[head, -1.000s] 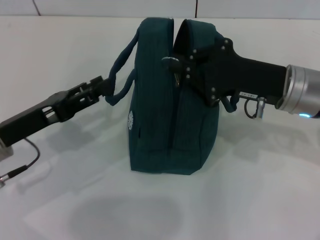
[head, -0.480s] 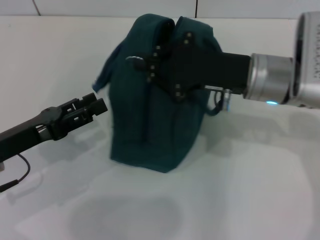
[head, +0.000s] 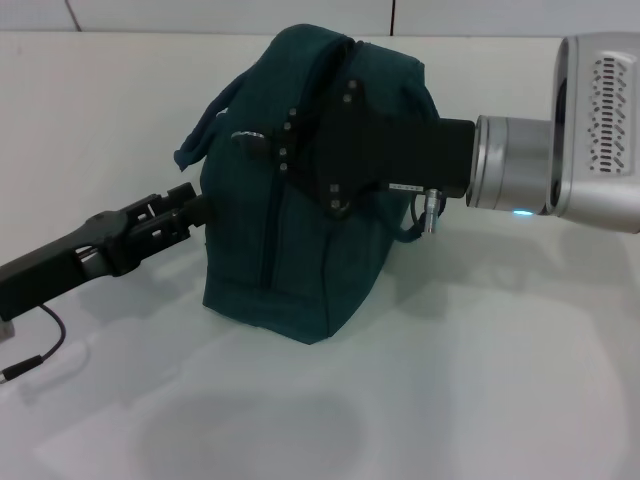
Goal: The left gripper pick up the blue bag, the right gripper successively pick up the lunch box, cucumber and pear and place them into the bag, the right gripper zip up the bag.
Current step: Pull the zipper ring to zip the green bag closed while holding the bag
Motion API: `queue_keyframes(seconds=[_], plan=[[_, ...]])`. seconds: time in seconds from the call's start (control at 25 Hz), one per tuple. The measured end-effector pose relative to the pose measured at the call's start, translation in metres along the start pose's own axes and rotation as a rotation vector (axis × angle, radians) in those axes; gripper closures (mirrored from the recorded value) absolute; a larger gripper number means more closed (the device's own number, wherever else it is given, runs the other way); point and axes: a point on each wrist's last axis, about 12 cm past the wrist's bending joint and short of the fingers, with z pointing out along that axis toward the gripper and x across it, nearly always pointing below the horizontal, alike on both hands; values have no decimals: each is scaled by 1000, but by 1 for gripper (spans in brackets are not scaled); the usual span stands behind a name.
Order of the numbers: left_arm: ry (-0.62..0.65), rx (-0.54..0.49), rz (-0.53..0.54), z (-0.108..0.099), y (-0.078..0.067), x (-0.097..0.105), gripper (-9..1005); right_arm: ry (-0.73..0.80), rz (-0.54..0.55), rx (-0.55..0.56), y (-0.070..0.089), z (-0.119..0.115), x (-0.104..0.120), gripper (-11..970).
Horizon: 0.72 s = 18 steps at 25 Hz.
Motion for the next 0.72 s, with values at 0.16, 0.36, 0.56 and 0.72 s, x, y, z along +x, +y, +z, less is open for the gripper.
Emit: queue_keyframes(seconds=[0.16, 0.36, 0.56, 0.72], plan=[[-1, 6, 5, 4, 1, -2, 310, -8, 12, 14, 1, -2, 0, 917], [7, 20, 10, 11, 1, -5, 312, -15, 27, 33, 3, -7, 2, 915], [10, -3, 3, 14, 4, -6, 338, -16, 30, 37, 4, -8, 3, 914], [7, -25, -2, 17, 7, -4, 385, -16, 31, 35, 5, -8, 3, 912]])
